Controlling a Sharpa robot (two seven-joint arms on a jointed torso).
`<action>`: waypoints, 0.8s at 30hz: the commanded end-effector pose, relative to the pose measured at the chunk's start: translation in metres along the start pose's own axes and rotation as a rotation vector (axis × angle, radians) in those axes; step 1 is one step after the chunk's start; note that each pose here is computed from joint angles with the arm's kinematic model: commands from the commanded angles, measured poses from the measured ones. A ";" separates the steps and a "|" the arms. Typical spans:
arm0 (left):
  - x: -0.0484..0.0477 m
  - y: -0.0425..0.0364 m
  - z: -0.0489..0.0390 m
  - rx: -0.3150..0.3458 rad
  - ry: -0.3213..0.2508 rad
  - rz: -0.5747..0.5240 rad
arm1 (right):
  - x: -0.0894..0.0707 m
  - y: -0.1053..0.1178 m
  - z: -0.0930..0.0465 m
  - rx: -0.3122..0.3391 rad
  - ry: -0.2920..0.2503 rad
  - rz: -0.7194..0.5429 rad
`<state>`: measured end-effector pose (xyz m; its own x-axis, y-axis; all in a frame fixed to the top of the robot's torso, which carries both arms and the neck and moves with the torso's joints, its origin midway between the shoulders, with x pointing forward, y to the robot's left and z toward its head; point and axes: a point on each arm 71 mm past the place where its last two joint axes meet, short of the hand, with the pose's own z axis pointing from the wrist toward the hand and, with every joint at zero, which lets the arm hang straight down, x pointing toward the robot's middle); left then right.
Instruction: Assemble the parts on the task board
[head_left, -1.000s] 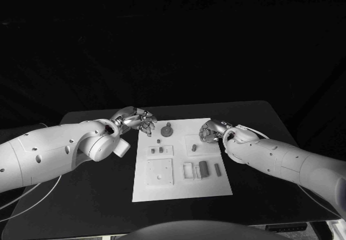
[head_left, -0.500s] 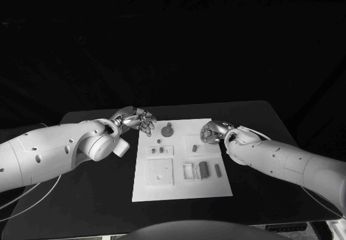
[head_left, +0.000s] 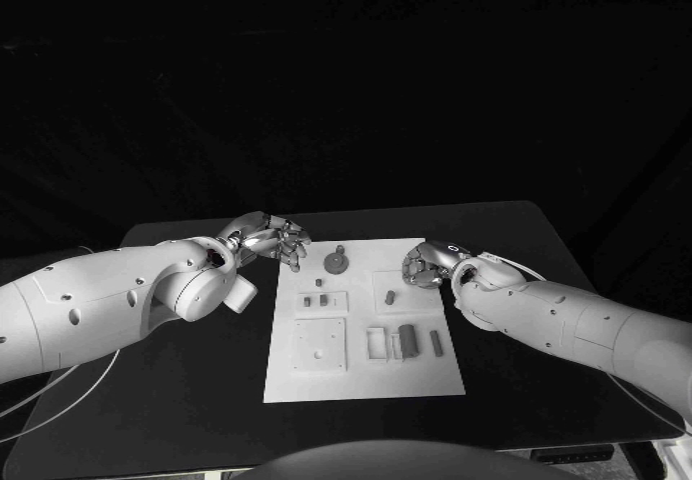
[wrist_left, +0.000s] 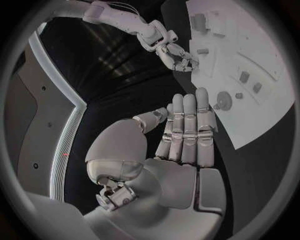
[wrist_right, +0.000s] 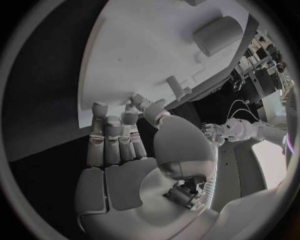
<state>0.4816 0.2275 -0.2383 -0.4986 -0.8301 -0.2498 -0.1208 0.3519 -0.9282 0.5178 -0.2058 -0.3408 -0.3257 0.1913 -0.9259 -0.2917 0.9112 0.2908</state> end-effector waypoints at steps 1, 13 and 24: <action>0.0008 -0.0018 0.0002 0.009 0.011 0.003 | -0.002 0.002 0.000 -0.014 -0.012 0.000; -0.0012 -0.0008 -0.0002 0.005 0.007 0.003 | -0.009 0.002 0.001 -0.015 -0.030 0.008; -0.0038 0.0005 -0.0012 -0.002 0.004 0.006 | -0.027 0.004 -0.002 -0.016 -0.015 0.042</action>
<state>0.4823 0.2327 -0.2388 -0.4908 -0.8331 -0.2550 -0.1270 0.3580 -0.9250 0.5244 -0.2099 -0.3132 -0.2993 0.2292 -0.9262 -0.3001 0.8989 0.3194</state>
